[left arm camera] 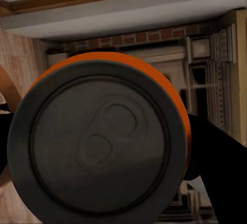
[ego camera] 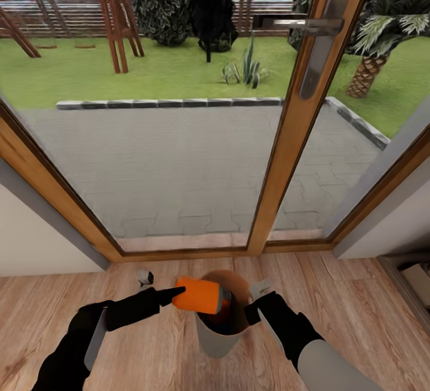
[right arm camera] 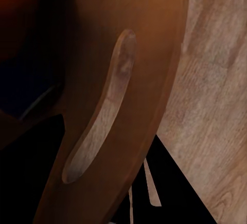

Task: Put the three can of soda from the living room inside the tash can in the kitchen.

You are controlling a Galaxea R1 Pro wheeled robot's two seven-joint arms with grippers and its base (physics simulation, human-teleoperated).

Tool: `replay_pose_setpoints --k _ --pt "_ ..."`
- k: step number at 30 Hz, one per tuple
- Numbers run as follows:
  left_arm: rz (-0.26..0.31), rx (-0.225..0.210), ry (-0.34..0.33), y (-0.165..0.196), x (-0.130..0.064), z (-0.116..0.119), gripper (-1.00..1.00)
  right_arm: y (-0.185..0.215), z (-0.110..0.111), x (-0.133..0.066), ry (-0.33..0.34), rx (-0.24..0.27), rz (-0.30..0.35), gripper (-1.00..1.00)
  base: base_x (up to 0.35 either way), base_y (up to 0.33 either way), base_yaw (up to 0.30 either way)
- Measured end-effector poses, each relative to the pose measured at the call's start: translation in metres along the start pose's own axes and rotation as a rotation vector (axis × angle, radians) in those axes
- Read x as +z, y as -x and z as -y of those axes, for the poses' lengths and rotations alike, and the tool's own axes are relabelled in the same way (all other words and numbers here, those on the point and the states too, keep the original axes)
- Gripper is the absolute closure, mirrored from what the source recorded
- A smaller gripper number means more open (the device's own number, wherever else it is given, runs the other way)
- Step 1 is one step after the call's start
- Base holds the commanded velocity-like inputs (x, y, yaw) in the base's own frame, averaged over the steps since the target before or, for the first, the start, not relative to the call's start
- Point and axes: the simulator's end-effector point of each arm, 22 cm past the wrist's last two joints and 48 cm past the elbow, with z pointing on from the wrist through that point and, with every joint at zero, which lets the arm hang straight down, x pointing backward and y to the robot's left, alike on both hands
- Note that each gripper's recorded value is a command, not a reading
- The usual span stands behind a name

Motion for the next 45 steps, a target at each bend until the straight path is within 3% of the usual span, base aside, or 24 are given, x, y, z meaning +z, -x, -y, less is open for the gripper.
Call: replay_pose_setpoints --k 5,13,20,31,39,45 --pt "-0.022 0.000 0.108 -0.008 0.012 -0.024 1.00 0.003 -0.008 -0.001 0.011 0.000 0.003 1.00 0.000 0.000 0.000" --pt "-0.038 0.002 0.147 -0.015 0.020 -0.032 1.00 0.004 -0.011 -0.001 0.012 -0.003 0.004 1.00 0.000 0.000 0.000" --pt "-0.043 0.009 0.276 -0.017 0.022 -0.058 1.00 0.005 -0.013 -0.001 0.016 -0.004 0.006 1.00 0.000 0.000 0.000" --pt "-0.044 0.012 0.348 -0.018 0.025 -0.072 1.00 0.006 -0.016 -0.002 0.020 -0.004 0.007 1.00 0.000 0.000 0.000" --pt "-0.037 0.025 0.359 -0.017 0.027 -0.074 1.00 0.007 -0.020 -0.002 0.024 -0.007 0.009 1.00 0.000 0.000 0.000" --pt "-0.028 0.019 0.392 -0.021 0.042 -0.078 1.00 0.009 -0.021 -0.003 -0.018 -0.070 0.014 1.00 0.000 0.000 0.000"
